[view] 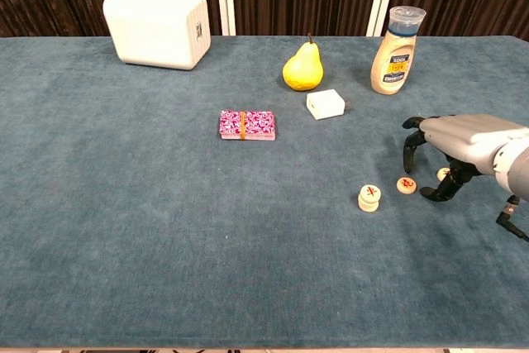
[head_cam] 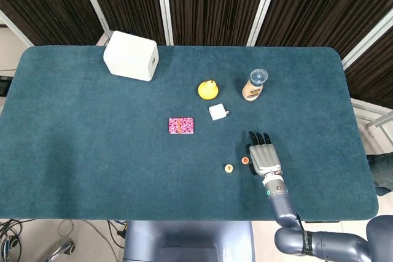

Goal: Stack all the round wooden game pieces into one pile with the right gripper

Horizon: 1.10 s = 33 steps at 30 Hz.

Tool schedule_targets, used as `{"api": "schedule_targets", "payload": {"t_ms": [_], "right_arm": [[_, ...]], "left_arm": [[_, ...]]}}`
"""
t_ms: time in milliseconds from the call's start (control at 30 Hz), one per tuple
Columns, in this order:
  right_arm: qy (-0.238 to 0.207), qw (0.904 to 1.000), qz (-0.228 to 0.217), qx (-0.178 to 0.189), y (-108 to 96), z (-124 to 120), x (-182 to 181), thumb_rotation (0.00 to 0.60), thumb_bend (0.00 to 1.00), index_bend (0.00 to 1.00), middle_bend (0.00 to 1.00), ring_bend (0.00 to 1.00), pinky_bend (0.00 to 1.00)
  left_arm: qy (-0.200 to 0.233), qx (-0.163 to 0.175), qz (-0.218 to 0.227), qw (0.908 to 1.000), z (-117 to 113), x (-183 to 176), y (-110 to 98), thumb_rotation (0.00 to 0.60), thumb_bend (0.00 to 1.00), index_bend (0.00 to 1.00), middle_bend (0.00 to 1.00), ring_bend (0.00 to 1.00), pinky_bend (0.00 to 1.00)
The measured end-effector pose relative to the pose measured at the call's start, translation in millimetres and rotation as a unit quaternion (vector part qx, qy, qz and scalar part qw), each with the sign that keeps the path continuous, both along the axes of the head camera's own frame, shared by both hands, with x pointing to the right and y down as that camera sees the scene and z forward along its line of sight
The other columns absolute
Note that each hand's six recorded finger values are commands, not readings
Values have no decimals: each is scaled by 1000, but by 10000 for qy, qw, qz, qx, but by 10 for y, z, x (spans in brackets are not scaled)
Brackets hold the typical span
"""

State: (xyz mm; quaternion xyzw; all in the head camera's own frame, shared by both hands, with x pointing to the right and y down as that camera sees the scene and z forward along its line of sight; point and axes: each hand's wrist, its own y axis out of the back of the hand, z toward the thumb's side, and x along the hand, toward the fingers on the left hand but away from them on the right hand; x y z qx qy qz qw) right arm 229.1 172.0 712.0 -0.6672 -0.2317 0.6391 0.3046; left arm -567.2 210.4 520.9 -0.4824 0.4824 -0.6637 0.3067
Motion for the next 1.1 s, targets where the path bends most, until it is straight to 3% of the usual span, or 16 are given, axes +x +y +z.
{"api": "schedule_targets", "payload": {"t_ms": [1100], "right_arm": [[-66,10000,-17,-17,58,90,-135,600,401,522,0,0,0]], "left_arm": [[12,39,-34,10000,-17,-19,-4,600,94,0,0,0,50]]}}
